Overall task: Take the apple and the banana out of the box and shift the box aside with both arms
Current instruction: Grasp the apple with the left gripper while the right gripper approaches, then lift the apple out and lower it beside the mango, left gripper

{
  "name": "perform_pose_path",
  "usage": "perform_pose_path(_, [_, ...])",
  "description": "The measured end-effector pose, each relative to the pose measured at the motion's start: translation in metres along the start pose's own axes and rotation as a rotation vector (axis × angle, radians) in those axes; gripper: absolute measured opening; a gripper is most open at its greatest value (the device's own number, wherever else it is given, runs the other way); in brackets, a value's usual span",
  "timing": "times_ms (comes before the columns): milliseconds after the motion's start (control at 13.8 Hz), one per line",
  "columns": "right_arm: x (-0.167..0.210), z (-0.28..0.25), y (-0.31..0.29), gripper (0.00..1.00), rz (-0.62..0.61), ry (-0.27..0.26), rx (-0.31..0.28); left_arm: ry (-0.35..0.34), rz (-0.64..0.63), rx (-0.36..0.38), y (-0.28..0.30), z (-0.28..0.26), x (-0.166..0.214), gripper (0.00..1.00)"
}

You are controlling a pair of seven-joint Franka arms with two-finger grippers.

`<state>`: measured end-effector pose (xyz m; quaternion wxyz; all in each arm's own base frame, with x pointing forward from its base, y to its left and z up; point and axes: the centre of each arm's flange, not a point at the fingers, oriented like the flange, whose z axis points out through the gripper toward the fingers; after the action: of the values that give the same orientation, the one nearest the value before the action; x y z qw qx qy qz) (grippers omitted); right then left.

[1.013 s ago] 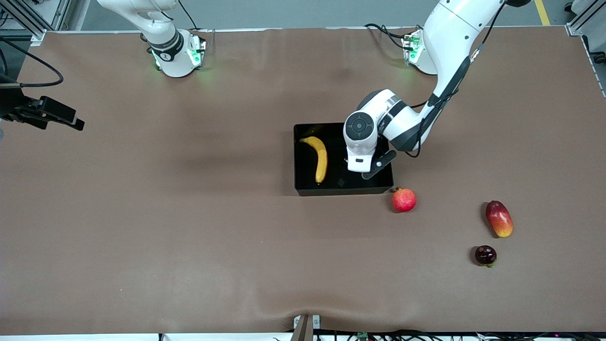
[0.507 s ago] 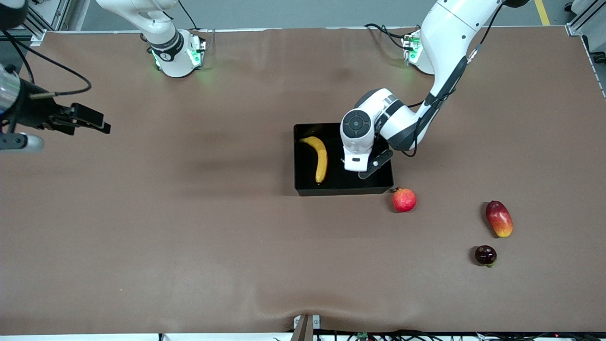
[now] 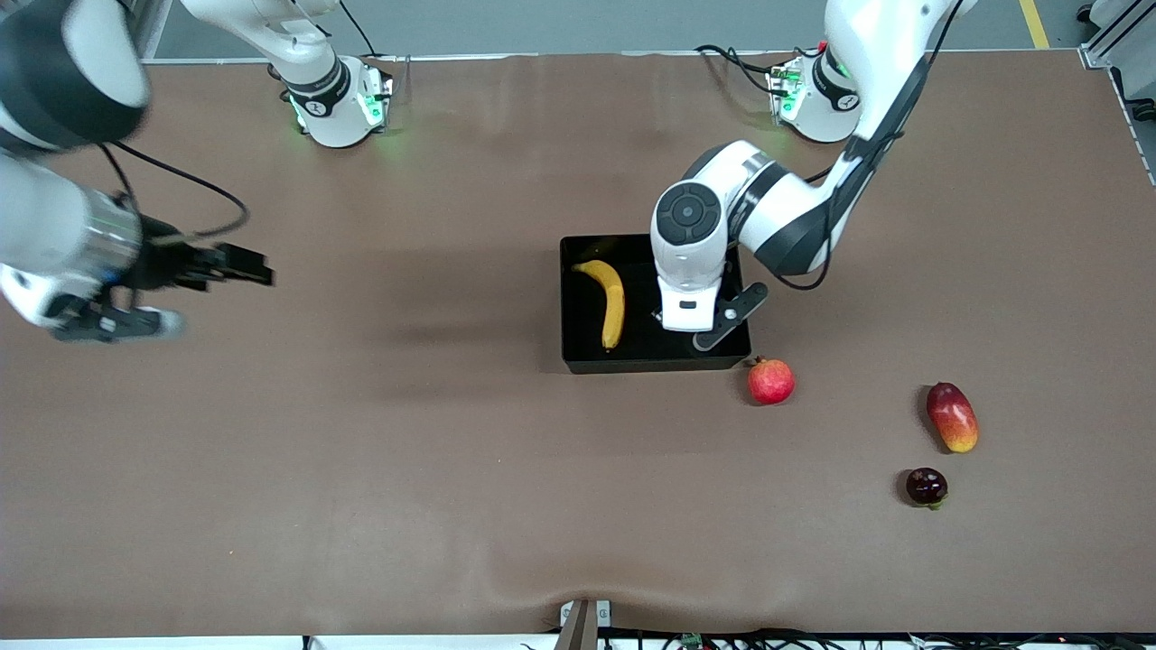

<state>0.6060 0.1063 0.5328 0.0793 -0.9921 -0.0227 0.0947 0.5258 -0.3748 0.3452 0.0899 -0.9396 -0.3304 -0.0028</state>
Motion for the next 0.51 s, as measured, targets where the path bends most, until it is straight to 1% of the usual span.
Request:
perform_pose_path(145, [0.021,0.036,-0.029,1.0,-0.041,-0.004,-0.009,0.015,0.031,-0.021,-0.007,-0.028,0.023,0.74])
perform_pose_path(217, [0.028,0.053,-0.04,1.0,-0.055,-0.014,-0.014,0.02,0.046,-0.029,-0.014,-0.037,0.039,0.74])
perform_pose_path(434, [0.042,0.09,-0.053,1.0,-0.07,-0.049,-0.021,0.013,0.105,-0.05,-0.039,-0.055,0.091,0.74])
perform_pose_path(507, [0.047,0.099,-0.054,1.0,-0.068,-0.051,-0.013,0.014,0.124,-0.058,-0.045,-0.059,0.104,0.74])
